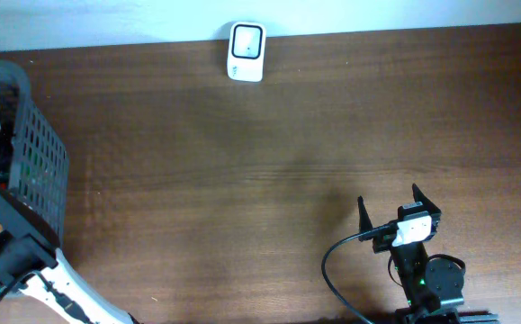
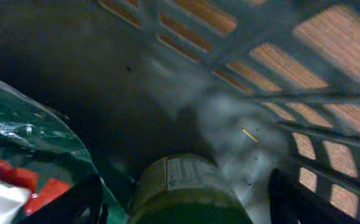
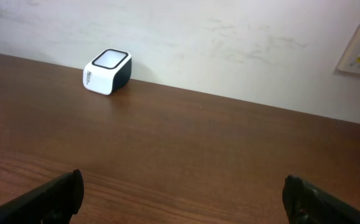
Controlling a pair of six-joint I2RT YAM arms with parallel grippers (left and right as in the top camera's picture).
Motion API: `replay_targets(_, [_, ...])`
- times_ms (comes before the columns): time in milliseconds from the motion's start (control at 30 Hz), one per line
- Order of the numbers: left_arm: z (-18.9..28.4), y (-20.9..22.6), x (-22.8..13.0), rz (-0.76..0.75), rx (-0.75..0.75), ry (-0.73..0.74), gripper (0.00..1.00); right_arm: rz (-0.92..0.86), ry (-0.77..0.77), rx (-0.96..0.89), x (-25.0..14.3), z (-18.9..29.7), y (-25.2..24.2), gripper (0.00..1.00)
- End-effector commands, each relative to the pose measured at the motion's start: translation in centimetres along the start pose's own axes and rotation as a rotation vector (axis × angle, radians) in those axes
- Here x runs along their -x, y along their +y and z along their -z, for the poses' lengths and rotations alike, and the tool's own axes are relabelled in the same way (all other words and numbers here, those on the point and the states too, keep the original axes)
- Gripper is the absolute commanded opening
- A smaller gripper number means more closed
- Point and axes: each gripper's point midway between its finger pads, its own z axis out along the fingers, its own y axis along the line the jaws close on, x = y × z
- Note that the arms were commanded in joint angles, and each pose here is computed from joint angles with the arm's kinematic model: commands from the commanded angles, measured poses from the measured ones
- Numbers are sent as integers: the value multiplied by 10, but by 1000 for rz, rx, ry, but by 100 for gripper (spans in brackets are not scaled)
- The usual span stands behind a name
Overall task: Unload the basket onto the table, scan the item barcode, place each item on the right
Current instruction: 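Grasp the green-lidded jar and lift it out of the basket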
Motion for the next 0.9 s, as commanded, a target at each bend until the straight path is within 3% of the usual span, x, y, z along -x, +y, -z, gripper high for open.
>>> replay_targets(0, [-13, -19, 0, -72, -45, 12, 60, -14, 0, -1, -2, 0, 0, 98])
replay_targets(267, [35, -22, 16, -37, -44, -83, 49, -14, 0, -1, -2, 0, 0, 99])
replay_targets(433, [107, -28, 38, -13, -56, -240, 48, -14, 0, -1, -2, 0, 0, 98])
replay_targets(567, [193, -33, 46, 1, -61, -413, 47, -14, 0, -1, -2, 0, 0, 98])
replay_targets(767, [317, -41, 25, 5, -80, -653, 47, -14, 0, -1, -2, 0, 0, 98])
replay_targets(867, [356, -55, 8, -4, -119, -721, 47, -14, 0, -1, -2, 0, 0, 98])
